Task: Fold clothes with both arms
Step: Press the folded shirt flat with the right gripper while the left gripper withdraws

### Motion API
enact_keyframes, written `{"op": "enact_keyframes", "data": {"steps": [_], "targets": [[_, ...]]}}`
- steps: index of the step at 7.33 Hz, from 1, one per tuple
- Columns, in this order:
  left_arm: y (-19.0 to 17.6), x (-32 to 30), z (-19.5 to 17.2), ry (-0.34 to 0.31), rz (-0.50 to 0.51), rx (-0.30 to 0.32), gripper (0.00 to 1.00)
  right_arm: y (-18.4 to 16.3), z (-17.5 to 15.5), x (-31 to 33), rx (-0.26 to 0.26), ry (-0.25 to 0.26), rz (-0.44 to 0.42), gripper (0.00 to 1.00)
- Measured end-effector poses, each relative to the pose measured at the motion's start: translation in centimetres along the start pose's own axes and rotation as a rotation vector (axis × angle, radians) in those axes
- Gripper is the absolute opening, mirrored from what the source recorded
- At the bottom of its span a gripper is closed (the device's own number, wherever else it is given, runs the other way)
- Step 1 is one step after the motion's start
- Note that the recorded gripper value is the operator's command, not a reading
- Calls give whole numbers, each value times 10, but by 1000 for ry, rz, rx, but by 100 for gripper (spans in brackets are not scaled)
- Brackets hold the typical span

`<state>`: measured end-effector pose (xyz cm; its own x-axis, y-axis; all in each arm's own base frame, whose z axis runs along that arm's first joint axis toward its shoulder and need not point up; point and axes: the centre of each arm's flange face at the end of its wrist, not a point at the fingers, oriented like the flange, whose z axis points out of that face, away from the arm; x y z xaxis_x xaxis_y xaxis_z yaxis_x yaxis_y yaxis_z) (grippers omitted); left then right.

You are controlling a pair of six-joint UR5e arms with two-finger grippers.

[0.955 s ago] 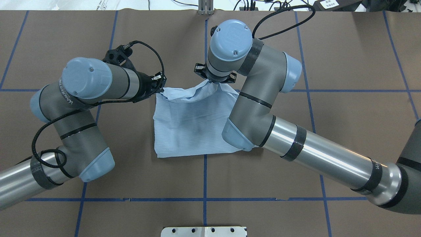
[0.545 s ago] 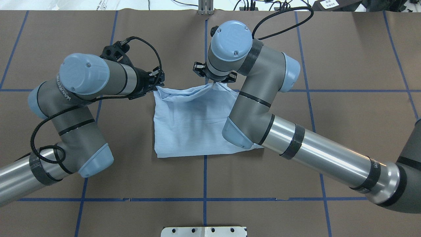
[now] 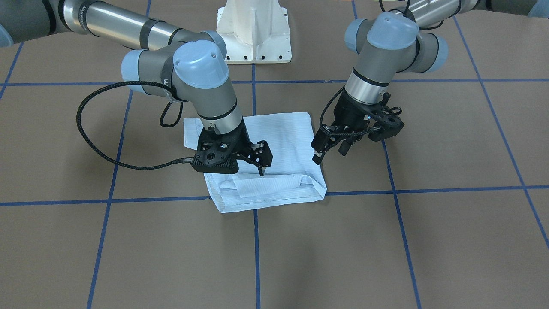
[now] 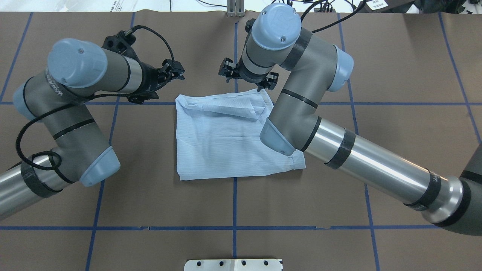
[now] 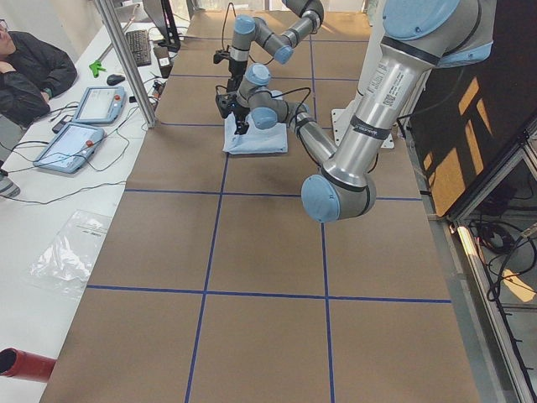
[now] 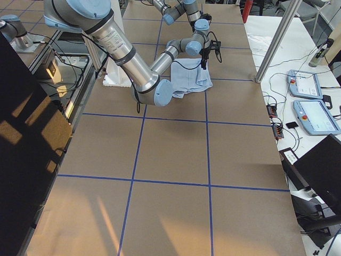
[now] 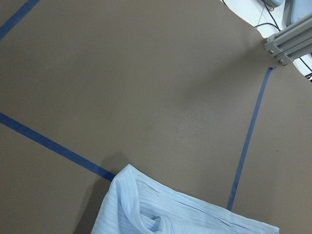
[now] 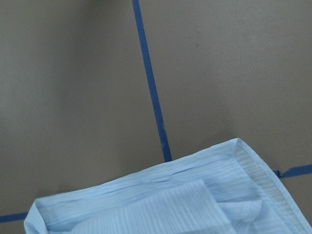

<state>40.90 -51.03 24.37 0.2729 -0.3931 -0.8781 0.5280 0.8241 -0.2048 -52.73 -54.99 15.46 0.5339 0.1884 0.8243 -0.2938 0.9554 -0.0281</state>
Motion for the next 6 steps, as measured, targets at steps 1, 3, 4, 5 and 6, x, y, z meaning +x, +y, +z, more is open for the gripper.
{"op": "enact_keyframes", "data": {"steps": [1,3,4,5,6], "targets": [[-2,-1,-2,-1,2,-4,100,20,12,-4,-13,8,-22,100],[-10,-6,-4,-10,30,2,100,69,45,-10,-7,47,-125,100],[-13,-12,-4,-24,53,7,100,81,62,-13,12,78,-190,100],[-17,-19,-4,-35,67,11,100,85,78,-18,21,107,-240,100],[-19,-27,-5,-44,72,13,100,83,91,-30,29,132,-271,100]]}}
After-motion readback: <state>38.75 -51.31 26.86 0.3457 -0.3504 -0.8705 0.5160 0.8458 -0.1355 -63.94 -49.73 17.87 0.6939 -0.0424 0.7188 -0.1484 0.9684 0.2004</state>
